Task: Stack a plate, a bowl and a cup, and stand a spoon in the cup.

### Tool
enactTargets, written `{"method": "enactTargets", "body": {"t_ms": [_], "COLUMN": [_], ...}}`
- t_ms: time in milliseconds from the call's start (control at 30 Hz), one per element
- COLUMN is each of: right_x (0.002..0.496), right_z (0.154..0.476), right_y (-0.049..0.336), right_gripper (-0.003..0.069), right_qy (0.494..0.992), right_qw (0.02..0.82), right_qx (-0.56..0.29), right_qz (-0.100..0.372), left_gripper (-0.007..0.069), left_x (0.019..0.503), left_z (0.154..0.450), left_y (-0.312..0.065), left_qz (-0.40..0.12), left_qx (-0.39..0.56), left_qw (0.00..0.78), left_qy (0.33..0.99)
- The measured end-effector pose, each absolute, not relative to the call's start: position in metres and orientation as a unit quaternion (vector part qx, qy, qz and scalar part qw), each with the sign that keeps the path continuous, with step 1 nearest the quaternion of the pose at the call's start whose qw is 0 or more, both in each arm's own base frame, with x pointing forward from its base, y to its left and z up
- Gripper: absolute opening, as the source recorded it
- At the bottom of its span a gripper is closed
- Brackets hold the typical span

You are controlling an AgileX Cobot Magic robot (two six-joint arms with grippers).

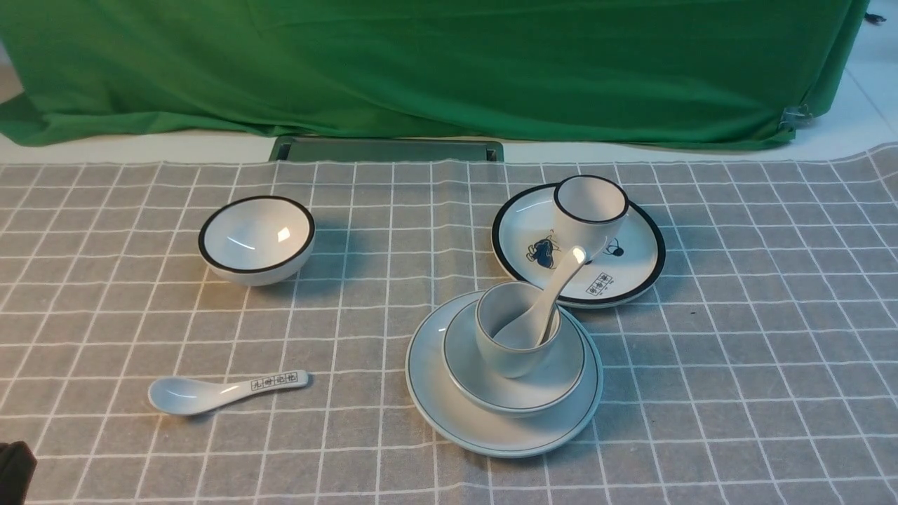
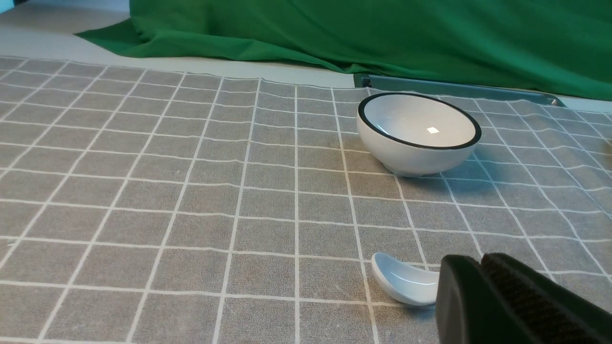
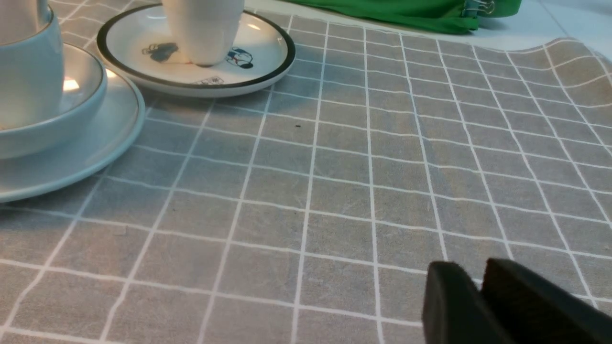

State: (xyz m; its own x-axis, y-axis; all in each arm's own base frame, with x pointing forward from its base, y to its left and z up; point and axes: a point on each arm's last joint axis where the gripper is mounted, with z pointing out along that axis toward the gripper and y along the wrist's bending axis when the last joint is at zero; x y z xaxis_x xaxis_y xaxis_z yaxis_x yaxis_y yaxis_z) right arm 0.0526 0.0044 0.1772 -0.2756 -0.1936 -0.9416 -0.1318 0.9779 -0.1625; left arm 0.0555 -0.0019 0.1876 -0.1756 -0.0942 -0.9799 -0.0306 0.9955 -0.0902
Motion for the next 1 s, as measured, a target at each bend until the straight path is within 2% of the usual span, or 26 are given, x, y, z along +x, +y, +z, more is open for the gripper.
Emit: {"method": "enactTargets", "body": {"t_ms": [1000], "right_x": [0.0526], "right_z": [0.1772], "right_y": [0.0044], "right_gripper": [0.0201], "right_qy": [0.798], "right_qw": [0.593], "right_qx": [-0.102], "right_qz": [-0.026], "left_gripper": [0.0017], "left_x": [0.0555], "left_z": [0.1876], "left_y": [-0.0018], "left_qz": [-0.025], "left_qx": [-0.042], "left_qw": [0.641], "left_qy": [0.766]}}
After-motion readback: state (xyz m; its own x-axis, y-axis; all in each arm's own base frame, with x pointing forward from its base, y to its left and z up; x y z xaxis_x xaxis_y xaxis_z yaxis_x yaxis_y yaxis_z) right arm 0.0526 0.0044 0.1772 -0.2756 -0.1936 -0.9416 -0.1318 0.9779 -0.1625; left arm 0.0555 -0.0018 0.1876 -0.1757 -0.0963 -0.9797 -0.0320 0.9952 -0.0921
